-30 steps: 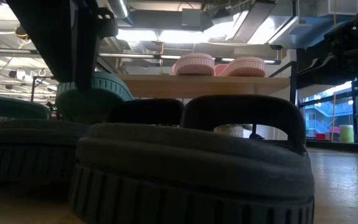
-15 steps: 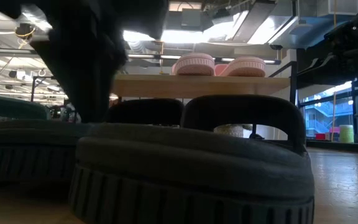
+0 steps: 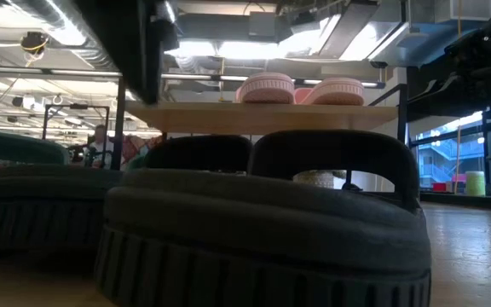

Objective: Pick and place slides into the shelf
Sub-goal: Put the left green slide under the shelf

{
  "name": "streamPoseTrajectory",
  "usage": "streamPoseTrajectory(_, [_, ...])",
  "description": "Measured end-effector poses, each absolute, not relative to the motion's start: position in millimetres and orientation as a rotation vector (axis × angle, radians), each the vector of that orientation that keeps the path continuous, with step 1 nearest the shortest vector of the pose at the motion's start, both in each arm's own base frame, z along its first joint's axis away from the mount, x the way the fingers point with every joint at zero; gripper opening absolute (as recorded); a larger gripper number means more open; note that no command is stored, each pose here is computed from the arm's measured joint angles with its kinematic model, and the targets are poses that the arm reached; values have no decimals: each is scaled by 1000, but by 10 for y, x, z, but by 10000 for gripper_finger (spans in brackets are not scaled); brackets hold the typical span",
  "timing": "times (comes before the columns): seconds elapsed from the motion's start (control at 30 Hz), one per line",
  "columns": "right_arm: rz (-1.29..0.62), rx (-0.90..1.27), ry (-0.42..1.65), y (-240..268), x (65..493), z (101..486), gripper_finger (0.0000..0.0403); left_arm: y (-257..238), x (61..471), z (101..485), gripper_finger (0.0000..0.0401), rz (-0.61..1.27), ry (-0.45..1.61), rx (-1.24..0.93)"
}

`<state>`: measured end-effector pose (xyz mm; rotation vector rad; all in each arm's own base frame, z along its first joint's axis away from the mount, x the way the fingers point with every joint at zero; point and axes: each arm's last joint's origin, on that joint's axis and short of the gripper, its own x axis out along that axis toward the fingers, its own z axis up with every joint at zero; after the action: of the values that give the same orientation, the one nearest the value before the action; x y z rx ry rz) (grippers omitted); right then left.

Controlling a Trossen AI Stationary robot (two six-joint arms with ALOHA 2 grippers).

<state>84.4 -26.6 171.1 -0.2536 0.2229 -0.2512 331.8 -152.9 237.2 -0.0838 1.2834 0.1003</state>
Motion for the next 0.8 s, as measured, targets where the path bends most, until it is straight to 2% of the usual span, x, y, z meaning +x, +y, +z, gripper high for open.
streamPoseTrajectory(0.13, [-251,-254,223,-266,844,1711,157,-1577,3308,2401,195,51,1250,-125])
streamPoseTrajectory(0.37, [-251,-253,223,-266,844,1711,157,-1591,3248,2011,195,-75,1273,-215])
streamPoseTrajectory(0.8, [-250,-253,222,-266,844,1711,157,-1408,3088,1580,195,-21,1338,-301])
